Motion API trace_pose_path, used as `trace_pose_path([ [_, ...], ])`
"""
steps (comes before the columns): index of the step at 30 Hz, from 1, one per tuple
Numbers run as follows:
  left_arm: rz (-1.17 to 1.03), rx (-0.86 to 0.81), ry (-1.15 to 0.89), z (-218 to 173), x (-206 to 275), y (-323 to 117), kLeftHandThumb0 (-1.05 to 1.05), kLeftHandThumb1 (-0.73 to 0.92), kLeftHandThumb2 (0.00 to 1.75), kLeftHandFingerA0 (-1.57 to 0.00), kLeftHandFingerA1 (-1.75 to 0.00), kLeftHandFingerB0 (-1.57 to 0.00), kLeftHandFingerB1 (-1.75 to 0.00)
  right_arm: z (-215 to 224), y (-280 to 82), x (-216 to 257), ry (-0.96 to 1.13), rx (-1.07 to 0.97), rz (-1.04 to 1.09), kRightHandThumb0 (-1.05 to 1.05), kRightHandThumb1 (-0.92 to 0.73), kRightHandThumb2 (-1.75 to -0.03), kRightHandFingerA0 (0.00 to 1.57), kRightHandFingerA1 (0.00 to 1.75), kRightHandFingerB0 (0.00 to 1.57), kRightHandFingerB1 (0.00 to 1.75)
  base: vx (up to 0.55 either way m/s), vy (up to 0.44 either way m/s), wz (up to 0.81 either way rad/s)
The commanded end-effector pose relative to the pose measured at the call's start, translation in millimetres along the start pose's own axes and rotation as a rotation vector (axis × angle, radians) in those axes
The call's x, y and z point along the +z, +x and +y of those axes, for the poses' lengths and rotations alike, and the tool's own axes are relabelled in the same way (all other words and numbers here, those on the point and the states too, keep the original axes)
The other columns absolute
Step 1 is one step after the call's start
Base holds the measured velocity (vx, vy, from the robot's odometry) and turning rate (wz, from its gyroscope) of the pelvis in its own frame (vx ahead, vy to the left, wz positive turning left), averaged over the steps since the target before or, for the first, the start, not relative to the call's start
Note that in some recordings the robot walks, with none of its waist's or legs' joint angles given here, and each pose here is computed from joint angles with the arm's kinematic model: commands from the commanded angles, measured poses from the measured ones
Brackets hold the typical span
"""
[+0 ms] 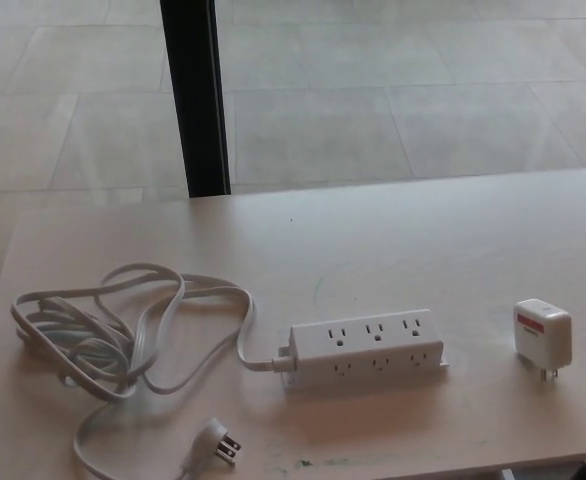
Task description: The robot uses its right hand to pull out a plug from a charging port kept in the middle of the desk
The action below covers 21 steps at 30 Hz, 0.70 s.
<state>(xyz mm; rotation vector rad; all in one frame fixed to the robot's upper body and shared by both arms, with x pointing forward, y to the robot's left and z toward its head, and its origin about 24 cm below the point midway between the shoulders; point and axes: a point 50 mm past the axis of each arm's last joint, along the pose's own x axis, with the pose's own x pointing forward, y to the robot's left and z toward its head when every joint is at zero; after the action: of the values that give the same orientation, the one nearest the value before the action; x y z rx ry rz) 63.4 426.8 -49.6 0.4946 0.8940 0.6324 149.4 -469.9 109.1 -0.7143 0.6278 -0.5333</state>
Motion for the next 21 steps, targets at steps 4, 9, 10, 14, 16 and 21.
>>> trace_pose_path([
  [4,0.019,0.04,-0.023,5,-5,-1,-0.62,0.71,0.62,-0.82,-0.63,-0.62,-0.46,40,-41,-140,0.732,-0.517,0.459,-0.91,-0.76,-0.73,0.95,1.23,0.1,1.01,0.0,0.0,0.0],
  [9,-0.002,0.044,-0.041,5,-2,-1,-0.63,0.7,0.61,-0.84,-0.72,-0.65,-0.51,64,-40,-145,0.707,-0.407,0.515,-0.94,-0.5,-0.99,1.05,1.3,0.12,0.8,0.0,0.0,0.0],
  [10,0.002,0.037,-0.046,6,-2,-1,-0.64,0.71,0.61,-0.82,-0.71,-0.64,-0.51,67,-40,-145,0.755,-0.373,0.51,-0.91,-0.67,-0.69,0.9,1.41,0.0,1.05,0.0,0.0,0.0],
  [14,0.007,0.041,-0.044,6,-3,-1,-0.63,0.71,0.61,-0.82,-0.69,-0.63,-0.5,78,-38,-141,0.741,-0.246,0.395,-0.95,-0.65,-0.6,0.67,1.18,0.17,1.09,0.0,0.0,0.0],
  [16,0.018,0.041,-0.042,6,-4,0,-0.65,0.71,0.62,-0.82,-0.71,-0.66,-0.57,81,-37,-140,0.768,-0.202,0.362,-0.96,-0.44,-0.91,0.59,0.98,0.23,0.91,0.0,0.0,0.0],
  [21,0.064,0.018,-0.019,7,-3,2,-0.66,0.72,0.61,-0.75,-0.62,-0.54,-0.5,86,-36,-135,0.736,-0.13,0.32,-0.94,-0.4,-0.92,0.61,0.96,0.32,0.92,0.0,0.0,0.0],
])
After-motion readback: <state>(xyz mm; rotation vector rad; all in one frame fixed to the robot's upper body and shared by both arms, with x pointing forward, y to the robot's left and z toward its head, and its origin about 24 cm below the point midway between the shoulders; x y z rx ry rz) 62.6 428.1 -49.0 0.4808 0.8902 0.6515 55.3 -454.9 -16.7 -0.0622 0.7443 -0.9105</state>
